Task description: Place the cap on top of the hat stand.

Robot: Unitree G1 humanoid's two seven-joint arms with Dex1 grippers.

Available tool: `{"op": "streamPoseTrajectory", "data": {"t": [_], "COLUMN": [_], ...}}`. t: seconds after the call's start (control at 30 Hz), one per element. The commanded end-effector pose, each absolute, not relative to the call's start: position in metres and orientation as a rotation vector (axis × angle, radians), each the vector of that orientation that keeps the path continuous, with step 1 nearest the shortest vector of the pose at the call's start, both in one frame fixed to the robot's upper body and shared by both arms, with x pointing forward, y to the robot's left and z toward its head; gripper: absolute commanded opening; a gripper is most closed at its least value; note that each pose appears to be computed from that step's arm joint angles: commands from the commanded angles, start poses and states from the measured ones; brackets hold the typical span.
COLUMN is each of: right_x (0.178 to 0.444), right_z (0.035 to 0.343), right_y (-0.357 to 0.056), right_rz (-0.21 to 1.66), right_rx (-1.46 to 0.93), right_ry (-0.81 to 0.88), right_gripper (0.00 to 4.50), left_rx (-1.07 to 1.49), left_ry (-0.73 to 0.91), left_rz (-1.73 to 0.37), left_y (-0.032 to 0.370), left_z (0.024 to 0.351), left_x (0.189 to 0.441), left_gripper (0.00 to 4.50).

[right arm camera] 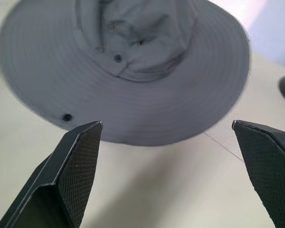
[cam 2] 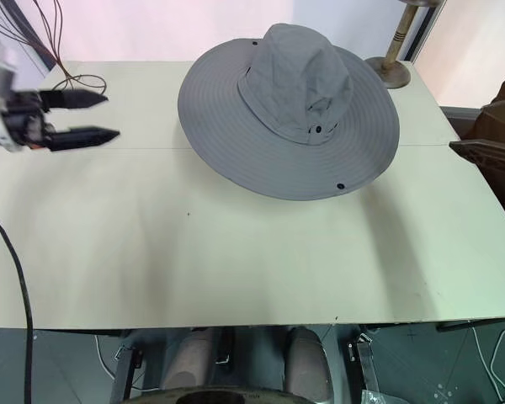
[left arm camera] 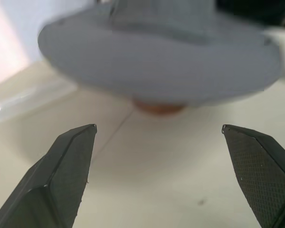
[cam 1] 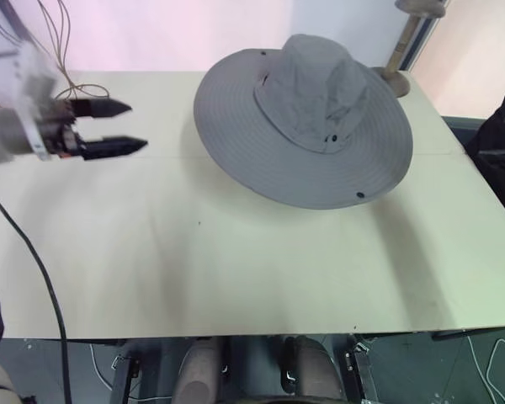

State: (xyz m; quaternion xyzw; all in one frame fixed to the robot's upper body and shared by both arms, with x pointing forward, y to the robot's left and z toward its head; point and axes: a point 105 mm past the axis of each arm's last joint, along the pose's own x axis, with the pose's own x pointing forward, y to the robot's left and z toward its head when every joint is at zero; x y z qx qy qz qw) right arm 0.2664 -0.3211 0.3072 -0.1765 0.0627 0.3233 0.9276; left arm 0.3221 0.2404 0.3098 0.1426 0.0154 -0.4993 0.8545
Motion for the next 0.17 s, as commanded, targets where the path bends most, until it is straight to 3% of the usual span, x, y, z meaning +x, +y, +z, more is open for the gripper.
{"op": "streamPoseTrajectory", "data": {"t": [0.03, 0.17], "right_x": [0.267, 0.27], "right_z": [0.319, 0.321], "right_y": [-0.32, -0.315], "right_rz": [0.683, 0.705], "right_rx": [-0.408, -0.418], "right_ry": [0.115, 0.112], "right_gripper": [4.5, 4.5], "left_rx": [0.322, 0.326], "left_ry": [-0.008, -0.032], "left_rz": [-1.061, -1.047], "left_y": [0.247, 0.249], "left_z": [0.336, 0.351], "left_x": [0.312, 0.314], "left_gripper": [4.45, 4.45]}}
